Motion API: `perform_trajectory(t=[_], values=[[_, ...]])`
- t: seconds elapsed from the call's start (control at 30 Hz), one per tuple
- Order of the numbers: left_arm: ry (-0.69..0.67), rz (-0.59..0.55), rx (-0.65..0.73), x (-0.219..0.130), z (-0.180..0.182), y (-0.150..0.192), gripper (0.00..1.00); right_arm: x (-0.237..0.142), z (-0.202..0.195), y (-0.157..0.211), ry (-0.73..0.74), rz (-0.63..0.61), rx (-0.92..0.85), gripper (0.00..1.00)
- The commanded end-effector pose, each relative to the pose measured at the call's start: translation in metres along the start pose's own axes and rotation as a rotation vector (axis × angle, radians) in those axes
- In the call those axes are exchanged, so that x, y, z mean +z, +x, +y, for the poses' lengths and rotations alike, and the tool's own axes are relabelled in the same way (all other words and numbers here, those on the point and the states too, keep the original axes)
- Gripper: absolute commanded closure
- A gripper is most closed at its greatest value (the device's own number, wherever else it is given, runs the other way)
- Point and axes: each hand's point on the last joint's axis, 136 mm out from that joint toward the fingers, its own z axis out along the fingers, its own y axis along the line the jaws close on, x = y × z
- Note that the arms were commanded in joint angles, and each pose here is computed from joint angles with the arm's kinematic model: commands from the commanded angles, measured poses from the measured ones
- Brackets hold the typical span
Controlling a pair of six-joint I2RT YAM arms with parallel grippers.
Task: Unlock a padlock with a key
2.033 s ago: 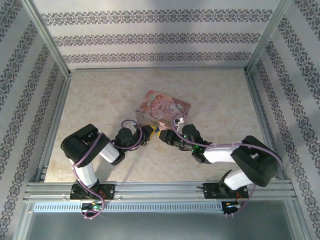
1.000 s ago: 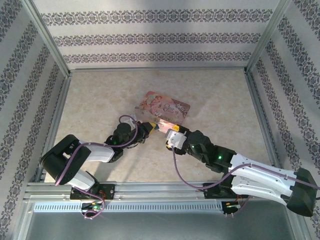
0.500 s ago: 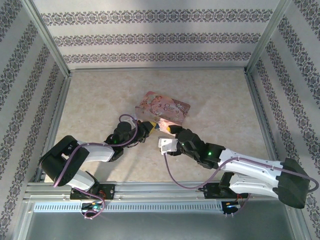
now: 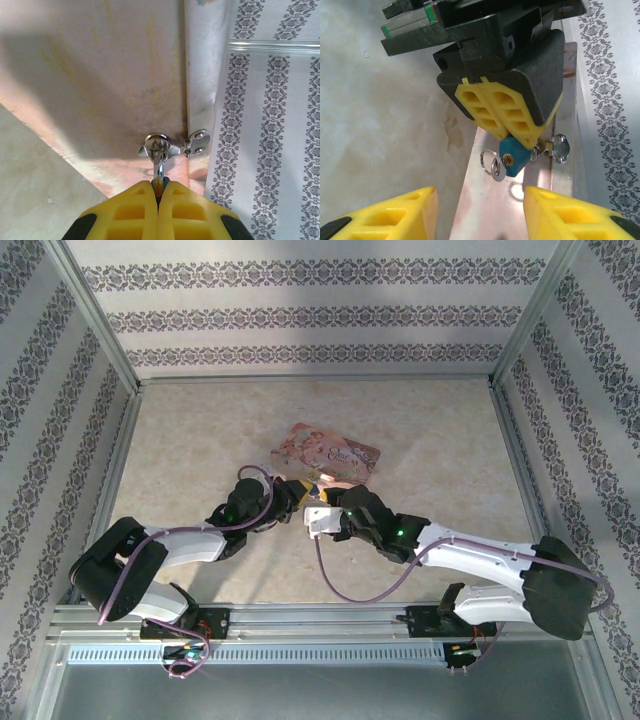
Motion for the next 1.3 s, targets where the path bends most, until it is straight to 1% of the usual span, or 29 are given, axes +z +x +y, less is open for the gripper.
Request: perform_trajectory(t=[0.0, 0.3, 0.53, 0.7, 1.1, 1.27], values=[[0.087, 0.022, 0.003, -0.001, -0.035, 0.007, 1.0, 0.004, -0.015, -0.013, 0.032, -0.043, 0.002, 0.54], [0.084, 0.018, 0.003, -0.002, -0.036, 0.007, 1.0, 0.014, -0.021, -0.007, 0.062, -0.011, 0.011, 0.67], [0.085, 0.019, 0.002, -0.002, -0.037, 0.007, 1.0, 0.015, -0.02, -0.005, 0.066, -0.009, 0.016, 0.71], [0.085, 0.018, 0.002, -0.002, -0.036, 0.007, 1.0, 0.017, -0.021, -0.003, 0.074, -0.001, 0.017, 0.76], [0.085, 0.016, -0.003, -0.002, -0.035, 0.006, 1.0, 0.024, -0.018, 0.002, 0.077, 0.018, 0.023, 0.78], [0.089, 0.017, -0.006, -0.002, -0.036, 0.006, 1.0, 0.026, -0.019, 0.004, 0.09, 0.029, 0.028, 0.81]])
